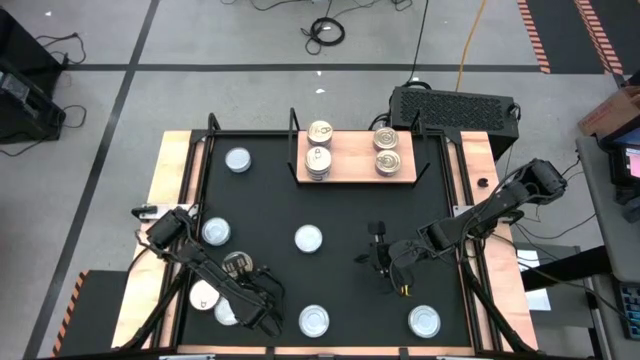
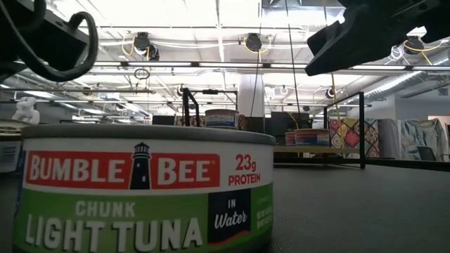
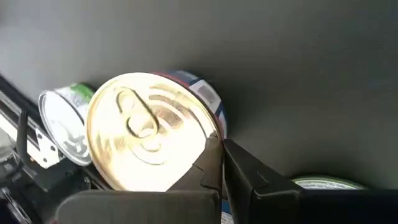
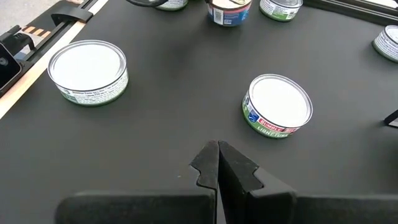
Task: Stack canned seafood by type on shelf
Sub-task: Stack the blue pink tuna can on top of the other blue pink tuna can on the shelf
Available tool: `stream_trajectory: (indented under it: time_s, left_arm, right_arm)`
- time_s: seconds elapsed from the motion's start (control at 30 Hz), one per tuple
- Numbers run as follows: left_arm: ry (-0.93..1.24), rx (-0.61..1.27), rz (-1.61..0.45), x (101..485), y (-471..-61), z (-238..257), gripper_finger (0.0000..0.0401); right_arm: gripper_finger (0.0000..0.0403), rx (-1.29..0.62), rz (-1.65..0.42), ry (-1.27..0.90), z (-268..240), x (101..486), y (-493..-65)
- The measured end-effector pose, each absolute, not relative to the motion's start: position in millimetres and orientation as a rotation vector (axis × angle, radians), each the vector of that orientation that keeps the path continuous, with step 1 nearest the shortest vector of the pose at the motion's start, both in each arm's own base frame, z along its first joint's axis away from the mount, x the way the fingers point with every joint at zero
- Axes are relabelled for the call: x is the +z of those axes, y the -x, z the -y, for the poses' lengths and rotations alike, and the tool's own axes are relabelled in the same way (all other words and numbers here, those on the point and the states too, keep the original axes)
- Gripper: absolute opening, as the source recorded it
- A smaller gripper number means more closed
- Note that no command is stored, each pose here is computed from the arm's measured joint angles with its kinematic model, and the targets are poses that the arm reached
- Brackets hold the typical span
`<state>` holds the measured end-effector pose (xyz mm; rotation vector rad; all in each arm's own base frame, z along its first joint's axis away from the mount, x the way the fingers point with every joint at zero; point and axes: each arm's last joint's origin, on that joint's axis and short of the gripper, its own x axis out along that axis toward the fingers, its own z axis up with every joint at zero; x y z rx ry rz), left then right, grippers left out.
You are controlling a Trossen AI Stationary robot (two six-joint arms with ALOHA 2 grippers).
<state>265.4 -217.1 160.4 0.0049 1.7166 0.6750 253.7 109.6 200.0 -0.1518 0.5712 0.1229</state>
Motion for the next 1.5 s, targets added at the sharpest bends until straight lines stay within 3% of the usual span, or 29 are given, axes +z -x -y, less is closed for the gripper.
stream_trajectory:
  time_s: [0.53, 0.83, 1.23, 1.5]
  left_arm:
    - [-0.13, 0.53, -1.577, 211.0, -314.9, 194.2, 0.0001]
    - [-0.2, 0.457, -1.5, 246.2, -347.6, 160.1, 0.0]
    - [-0.301, 0.283, -1.171, 281.2, -415.0, 92.4, 0.0]
    - [-0.416, 0.279, -0.993, 292.3, -447.4, 28.6, 0.0]
  right_arm:
    - [0.0, 0.101, -0.676, 0.153, -104.5, 197.7, -242.9]
    - [0.0, -0.086, -0.742, 0.127, -87.9, 213.5, -215.6]
    - [0.0, -0.267, -0.818, 0.101, -76.3, 214.0, -196.3]
    - [0.0, -0.365, -0.839, 0.117, -71.9, 211.3, -191.1]
